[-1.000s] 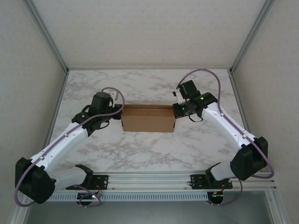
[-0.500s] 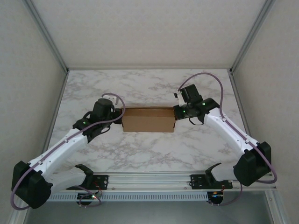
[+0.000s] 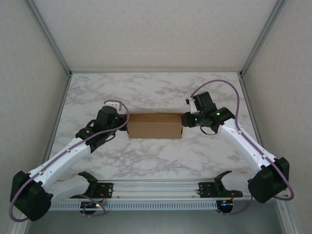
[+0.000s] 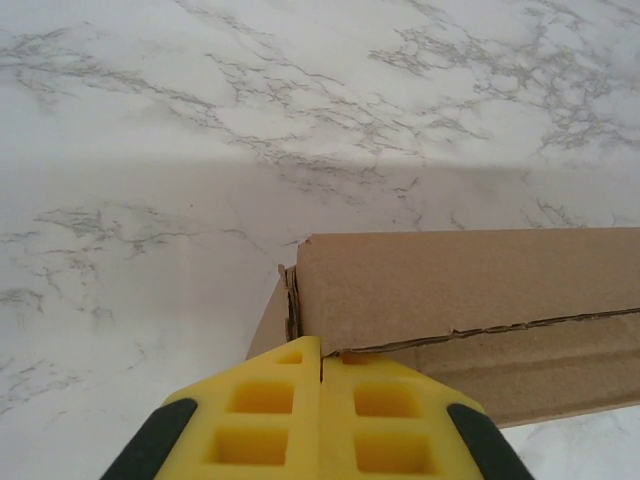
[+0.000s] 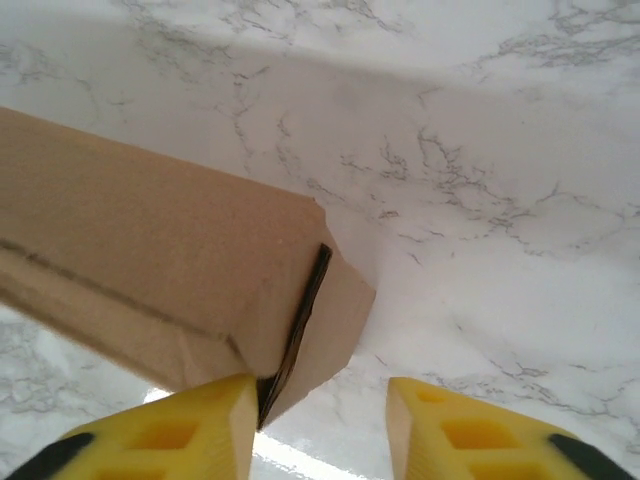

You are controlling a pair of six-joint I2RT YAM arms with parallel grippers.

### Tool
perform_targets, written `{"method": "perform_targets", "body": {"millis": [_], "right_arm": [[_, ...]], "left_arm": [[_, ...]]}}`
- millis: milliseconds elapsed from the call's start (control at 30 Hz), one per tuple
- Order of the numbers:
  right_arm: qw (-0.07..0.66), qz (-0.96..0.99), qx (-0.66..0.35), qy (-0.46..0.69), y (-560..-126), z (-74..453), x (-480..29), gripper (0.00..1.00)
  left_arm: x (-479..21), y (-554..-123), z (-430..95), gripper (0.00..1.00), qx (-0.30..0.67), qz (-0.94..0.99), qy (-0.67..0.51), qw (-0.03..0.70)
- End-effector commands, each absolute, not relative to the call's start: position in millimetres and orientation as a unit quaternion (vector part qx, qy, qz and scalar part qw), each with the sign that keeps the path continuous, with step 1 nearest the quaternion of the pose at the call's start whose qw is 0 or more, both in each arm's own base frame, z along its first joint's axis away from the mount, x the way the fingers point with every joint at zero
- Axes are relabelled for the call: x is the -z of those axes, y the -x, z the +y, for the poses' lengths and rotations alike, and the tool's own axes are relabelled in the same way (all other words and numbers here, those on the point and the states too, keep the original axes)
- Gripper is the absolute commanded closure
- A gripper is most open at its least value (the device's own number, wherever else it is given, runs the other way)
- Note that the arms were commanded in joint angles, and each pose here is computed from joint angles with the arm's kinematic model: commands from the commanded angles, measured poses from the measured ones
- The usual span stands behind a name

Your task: Fold the paper box

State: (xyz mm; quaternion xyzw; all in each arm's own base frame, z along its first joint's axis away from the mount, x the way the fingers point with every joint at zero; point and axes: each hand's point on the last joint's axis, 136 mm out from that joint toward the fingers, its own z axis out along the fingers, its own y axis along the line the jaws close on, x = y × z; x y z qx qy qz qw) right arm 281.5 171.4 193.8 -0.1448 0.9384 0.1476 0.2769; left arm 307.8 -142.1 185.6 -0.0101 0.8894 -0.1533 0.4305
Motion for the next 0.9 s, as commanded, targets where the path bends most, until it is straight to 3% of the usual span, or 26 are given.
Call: {"method": "perform_targets", "body": {"millis": [0, 100, 267, 433, 867], "right_arm": [[0.303, 0.917, -0.204, 0.16, -273, 179, -232, 0.56], [0.32, 0.89, -0.273, 0.179, -262, 191, -258, 0.53], [0.335, 0.879, -0.303, 0.153, -268, 194, -281, 0.59], [0.301, 0.918, -0.248, 0.073, -297, 182, -266, 0.77], [0.23, 0.946, -0.221, 0.055, -295, 180, -195, 0.82]], "left_arm": [[-158, -295, -134, 1.0, 0.117, 0.917, 0.008, 0.381], [-160, -296, -136, 1.0, 0.116, 0.916, 0.007, 0.383], [-161, -295, -140, 1.0, 0.117, 0.916, 0.005, 0.383], [-159, -294, -141, 1.0, 0.115, 0.917, 0.004, 0.382], [-161, -292, -146, 1.0, 0.123, 0.915, 0.006, 0.384]]}}
